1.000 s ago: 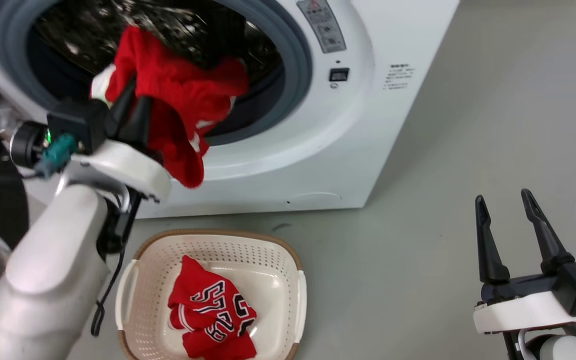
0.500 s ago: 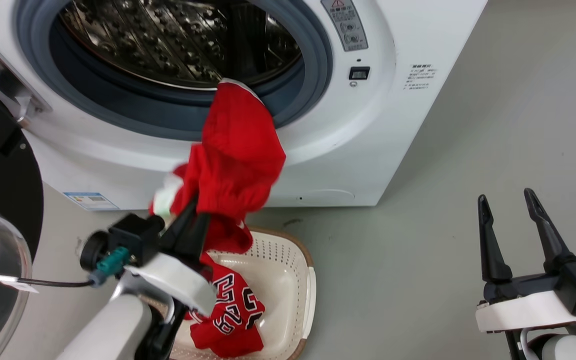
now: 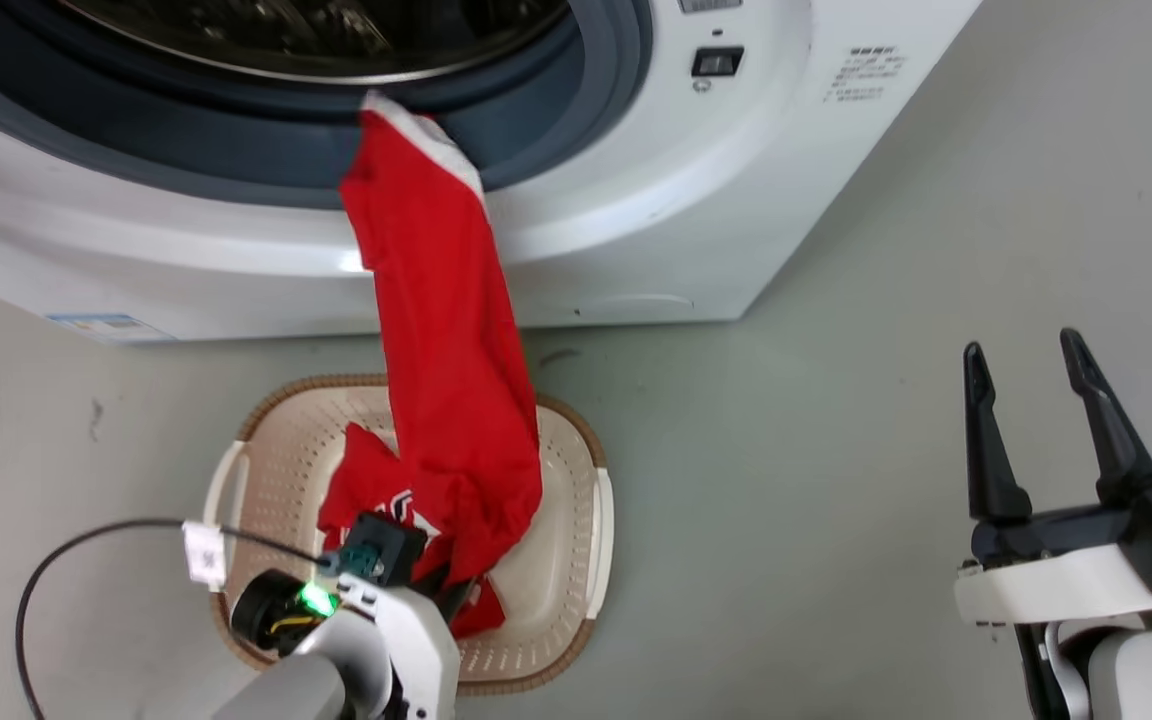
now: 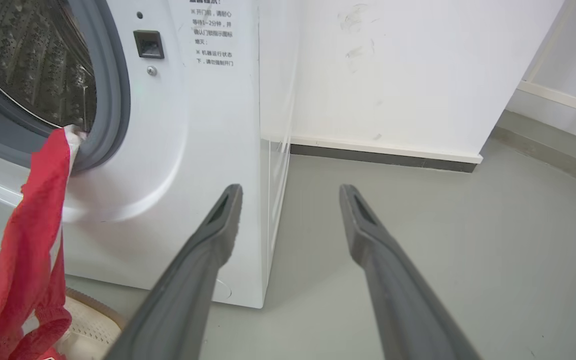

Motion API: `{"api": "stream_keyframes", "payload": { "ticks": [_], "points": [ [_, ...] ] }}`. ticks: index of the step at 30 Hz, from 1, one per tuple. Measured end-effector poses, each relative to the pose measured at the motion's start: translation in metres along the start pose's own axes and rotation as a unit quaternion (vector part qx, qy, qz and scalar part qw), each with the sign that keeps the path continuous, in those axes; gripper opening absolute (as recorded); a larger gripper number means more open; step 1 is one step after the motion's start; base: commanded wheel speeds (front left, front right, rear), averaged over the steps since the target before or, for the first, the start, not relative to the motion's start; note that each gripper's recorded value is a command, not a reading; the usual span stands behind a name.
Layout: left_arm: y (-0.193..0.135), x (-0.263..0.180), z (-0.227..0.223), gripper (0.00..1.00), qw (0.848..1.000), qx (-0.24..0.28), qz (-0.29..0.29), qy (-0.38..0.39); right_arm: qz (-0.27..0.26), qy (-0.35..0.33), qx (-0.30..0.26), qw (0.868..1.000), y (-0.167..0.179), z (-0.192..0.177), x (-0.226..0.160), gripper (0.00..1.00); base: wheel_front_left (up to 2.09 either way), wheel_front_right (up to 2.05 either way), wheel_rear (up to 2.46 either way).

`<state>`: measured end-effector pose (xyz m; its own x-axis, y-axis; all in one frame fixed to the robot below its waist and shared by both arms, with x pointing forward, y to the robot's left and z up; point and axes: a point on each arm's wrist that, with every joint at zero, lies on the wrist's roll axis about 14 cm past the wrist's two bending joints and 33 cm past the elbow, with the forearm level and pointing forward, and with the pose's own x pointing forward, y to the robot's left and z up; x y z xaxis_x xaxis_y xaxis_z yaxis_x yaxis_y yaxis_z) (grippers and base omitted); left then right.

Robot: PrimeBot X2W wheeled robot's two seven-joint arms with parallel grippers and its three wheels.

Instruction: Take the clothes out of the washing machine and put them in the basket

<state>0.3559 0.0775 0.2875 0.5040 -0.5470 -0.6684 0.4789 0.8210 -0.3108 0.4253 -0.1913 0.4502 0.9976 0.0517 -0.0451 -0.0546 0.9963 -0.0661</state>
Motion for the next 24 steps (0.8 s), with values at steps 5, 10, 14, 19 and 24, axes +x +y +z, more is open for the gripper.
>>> {"api": "stream_keyframes", "payload": {
  "ticks": [5,10,14,19,24],
  "points": [
    [0.006,0.022,-0.028,0.0,0.998,0.0,-0.011,0.065,-0.005,0.017,-0.002,1.0,-0.004,-0.016,0.008,1.0,0.0,0.0,0.0],
    [0.02,0.04,-0.059,0.0,0.991,0.007,-0.009,0.136,-0.014,0.035,-0.002,0.999,-0.011,-0.031,0.013,1.0,0.0,0.0,0.0],
    [0.033,0.057,-0.069,0.0,0.987,0.017,-0.005,0.157,-0.022,0.053,-0.003,0.998,-0.017,-0.046,0.013,1.0,0.0,0.0,0.0],
    [0.054,0.084,-0.068,0.0,0.989,0.026,0.009,0.148,-0.031,0.071,-0.004,0.997,-0.023,-0.061,0.015,1.0,0.0,0.0,0.0],
    [0.069,0.105,-0.078,0.0,0.987,0.024,0.024,0.16,-0.036,0.088,-0.007,0.995,-0.028,-0.076,0.017,1.0,0.0,0.0,0.0]
  ]
}}
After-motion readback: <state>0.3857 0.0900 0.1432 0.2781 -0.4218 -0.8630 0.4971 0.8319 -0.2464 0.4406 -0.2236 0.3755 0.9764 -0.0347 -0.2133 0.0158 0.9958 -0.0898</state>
